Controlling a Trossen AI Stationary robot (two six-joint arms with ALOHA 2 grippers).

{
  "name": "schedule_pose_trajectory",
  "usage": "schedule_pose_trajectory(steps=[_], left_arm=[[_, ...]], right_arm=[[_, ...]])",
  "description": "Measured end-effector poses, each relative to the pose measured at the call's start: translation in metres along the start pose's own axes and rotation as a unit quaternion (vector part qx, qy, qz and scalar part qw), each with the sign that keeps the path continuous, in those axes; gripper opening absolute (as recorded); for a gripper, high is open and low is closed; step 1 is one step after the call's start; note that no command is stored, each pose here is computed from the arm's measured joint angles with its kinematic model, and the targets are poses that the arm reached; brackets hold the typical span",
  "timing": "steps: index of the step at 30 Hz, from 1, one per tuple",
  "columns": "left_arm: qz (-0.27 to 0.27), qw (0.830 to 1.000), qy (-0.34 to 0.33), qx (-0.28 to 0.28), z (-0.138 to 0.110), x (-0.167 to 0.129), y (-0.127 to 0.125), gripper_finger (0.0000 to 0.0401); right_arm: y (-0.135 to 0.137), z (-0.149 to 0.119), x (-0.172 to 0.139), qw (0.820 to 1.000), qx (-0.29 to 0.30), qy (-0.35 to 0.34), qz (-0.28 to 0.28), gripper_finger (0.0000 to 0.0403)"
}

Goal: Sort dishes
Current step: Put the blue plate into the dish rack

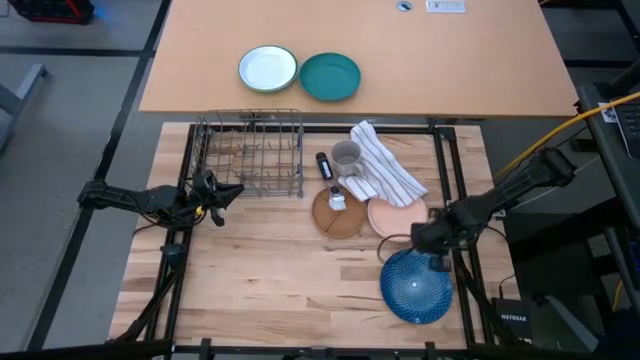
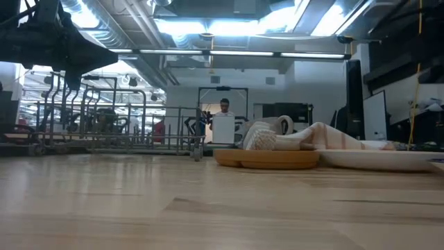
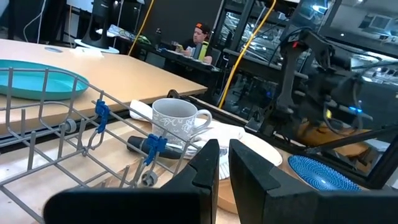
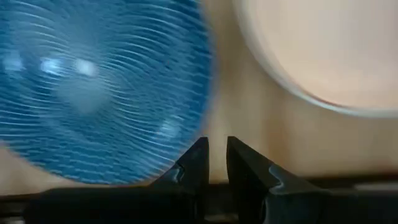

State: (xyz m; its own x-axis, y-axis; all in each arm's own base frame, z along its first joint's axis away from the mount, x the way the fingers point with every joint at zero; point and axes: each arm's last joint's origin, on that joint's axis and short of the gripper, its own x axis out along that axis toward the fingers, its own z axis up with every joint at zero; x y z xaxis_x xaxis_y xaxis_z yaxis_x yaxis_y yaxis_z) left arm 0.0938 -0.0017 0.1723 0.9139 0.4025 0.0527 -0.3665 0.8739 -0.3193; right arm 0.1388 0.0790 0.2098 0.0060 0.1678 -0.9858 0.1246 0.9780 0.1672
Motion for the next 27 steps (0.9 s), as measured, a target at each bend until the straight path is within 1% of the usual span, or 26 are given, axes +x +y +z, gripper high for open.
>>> schedule_pose_trajectory(steps=[3, 5, 7, 10, 13, 21, 27], left_arm=[[0.000, 1.000, 0.000, 0.000, 0.000, 0.000, 0.000, 0.0029], [0.000, 1.000, 0.000, 0.000, 0.000, 0.000, 0.000, 0.0029], [0.000, 1.000, 0.000, 0.000, 0.000, 0.000, 0.000, 0.0029], [0.000, 1.000, 0.000, 0.000, 0.000, 0.000, 0.000, 0.0029], [0.000, 1.000, 0.000, 0.000, 0.000, 0.000, 0.000, 0.0029], [0.000, 1.000, 0.000, 0.000, 0.000, 0.000, 0.000, 0.0029], [0.000, 1.000, 0.000, 0.000, 0.000, 0.000, 0.000, 0.0029]], right_arm=[[0.010, 0.016, 0.011, 1.000, -0.005, -0.013, 0.026, 0.0060], [0.014, 0.023, 0.019, 1.000, -0.004, -0.013, 0.027, 0.0060], [0.015, 0.026, 0.025, 1.000, -0.002, -0.003, 0.016, 0.0060], [0.014, 0.027, 0.032, 1.000, -0.002, 0.023, -0.002, 0.0060], [0.014, 0.027, 0.035, 0.999, -0.029, 0.036, -0.011, 0.0060], [0.012, 0.029, 0.036, 0.999, -0.021, 0.018, -0.041, 0.0060], [0.012, 0.029, 0.036, 0.999, -0.021, 0.015, -0.047, 0.0060]])
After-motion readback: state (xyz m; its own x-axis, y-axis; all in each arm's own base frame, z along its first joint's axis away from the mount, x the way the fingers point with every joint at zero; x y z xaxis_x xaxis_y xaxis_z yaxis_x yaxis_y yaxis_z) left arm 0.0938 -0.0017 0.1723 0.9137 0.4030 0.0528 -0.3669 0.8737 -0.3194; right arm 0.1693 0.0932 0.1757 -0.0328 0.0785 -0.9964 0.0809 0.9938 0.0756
